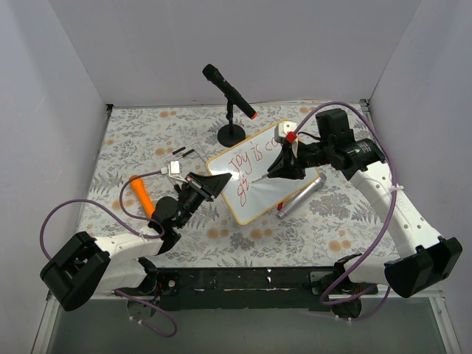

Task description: Write a sentence on the whiteboard

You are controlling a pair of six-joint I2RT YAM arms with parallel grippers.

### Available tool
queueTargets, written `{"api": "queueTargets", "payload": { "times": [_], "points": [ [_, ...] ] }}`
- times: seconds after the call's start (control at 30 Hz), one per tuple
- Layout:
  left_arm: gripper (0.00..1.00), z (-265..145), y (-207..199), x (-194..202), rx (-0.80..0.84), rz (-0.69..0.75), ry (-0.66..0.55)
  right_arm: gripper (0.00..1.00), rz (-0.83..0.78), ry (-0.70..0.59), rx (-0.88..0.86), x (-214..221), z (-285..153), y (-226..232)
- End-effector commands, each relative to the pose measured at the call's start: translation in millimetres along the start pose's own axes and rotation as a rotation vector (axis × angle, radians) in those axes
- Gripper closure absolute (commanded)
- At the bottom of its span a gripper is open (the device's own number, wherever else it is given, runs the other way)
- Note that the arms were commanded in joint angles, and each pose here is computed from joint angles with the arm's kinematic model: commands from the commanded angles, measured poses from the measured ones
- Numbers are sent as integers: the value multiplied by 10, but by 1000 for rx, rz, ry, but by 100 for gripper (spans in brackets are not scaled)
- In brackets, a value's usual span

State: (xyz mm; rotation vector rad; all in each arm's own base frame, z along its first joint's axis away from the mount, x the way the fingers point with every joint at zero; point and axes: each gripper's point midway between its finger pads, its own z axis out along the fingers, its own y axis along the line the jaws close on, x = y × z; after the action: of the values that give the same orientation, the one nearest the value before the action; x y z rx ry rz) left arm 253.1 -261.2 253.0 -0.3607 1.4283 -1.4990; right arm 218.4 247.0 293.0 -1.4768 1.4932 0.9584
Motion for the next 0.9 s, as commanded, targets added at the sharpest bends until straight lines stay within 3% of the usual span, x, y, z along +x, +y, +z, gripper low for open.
{"api": "queueTargets", "payload": {
  "times": [0.0, 0.87],
  "points": [
    [100, -37, -561, -272, 188, -53, -92, 99, -52, -20, 7, -81, -55, 28],
    [100, 7, -608, -268, 201, -55, -86, 99, -2, 19, 30, -7, 73, -128]
  ]
}}
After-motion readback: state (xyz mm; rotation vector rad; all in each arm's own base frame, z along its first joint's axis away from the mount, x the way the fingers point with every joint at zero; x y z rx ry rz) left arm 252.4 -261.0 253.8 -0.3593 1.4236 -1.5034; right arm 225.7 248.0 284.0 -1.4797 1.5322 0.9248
